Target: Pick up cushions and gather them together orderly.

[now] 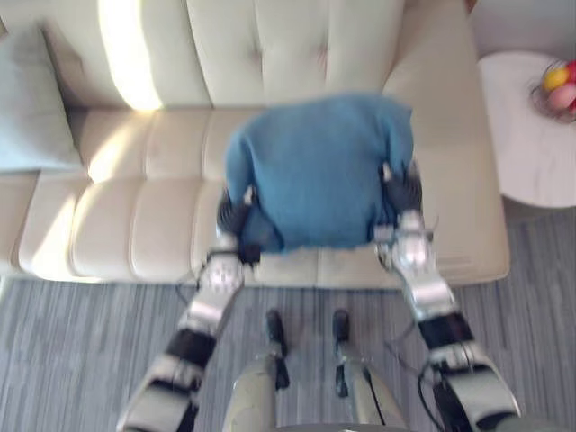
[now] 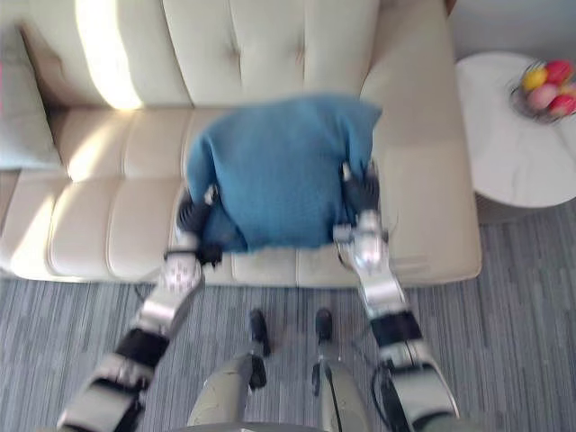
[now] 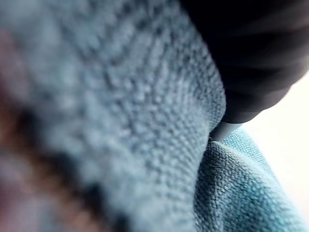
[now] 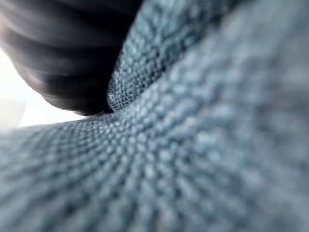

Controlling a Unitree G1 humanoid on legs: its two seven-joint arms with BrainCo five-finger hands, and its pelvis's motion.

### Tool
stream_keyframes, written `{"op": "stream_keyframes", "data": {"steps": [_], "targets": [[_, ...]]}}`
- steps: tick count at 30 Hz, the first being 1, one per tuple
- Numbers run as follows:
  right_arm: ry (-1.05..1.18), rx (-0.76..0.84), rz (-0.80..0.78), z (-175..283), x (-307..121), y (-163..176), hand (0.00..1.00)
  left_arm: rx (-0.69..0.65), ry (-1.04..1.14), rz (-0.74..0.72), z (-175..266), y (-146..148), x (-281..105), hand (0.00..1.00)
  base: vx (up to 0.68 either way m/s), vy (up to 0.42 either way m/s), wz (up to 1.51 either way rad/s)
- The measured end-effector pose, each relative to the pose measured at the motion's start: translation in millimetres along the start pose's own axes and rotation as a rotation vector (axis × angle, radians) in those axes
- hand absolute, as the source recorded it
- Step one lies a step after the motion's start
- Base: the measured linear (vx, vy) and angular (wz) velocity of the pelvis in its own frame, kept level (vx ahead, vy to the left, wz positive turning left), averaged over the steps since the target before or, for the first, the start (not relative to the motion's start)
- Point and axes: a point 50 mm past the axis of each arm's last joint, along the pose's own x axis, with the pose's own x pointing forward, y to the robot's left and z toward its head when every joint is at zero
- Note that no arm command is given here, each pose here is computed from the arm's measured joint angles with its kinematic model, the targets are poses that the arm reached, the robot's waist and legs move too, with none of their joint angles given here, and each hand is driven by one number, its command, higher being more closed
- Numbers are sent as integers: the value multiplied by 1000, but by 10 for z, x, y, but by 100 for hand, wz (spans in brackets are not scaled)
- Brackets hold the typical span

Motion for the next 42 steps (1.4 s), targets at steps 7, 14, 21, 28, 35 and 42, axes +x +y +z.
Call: {"op": "stream_keyframes", "data": {"steps": [7,14,21,28,35,42], "targets": [[-284,102,-308,1254,977,-193,100,55,-426,194,1638,187,1106,100,-98,-1,14],[-348,230,-458,1909,1244,-361,100,69,-651,295,2728,301,1264,100,37,109,10],[-566,288,-568,2748,1238,-634,100,-16,-845,429,3451,392,1091,100,63,160,6],[-625,234,-586,3005,1259,-754,0,-102,-835,488,3584,467,1091,0,42,210,0],[-281,390,-139,2494,1553,-499,0,-300,-477,256,3155,483,1418,0,45,193,-4],[-210,373,22,2171,1551,-337,0,-353,-311,167,2463,362,1509,0,40,138,-3]]}}
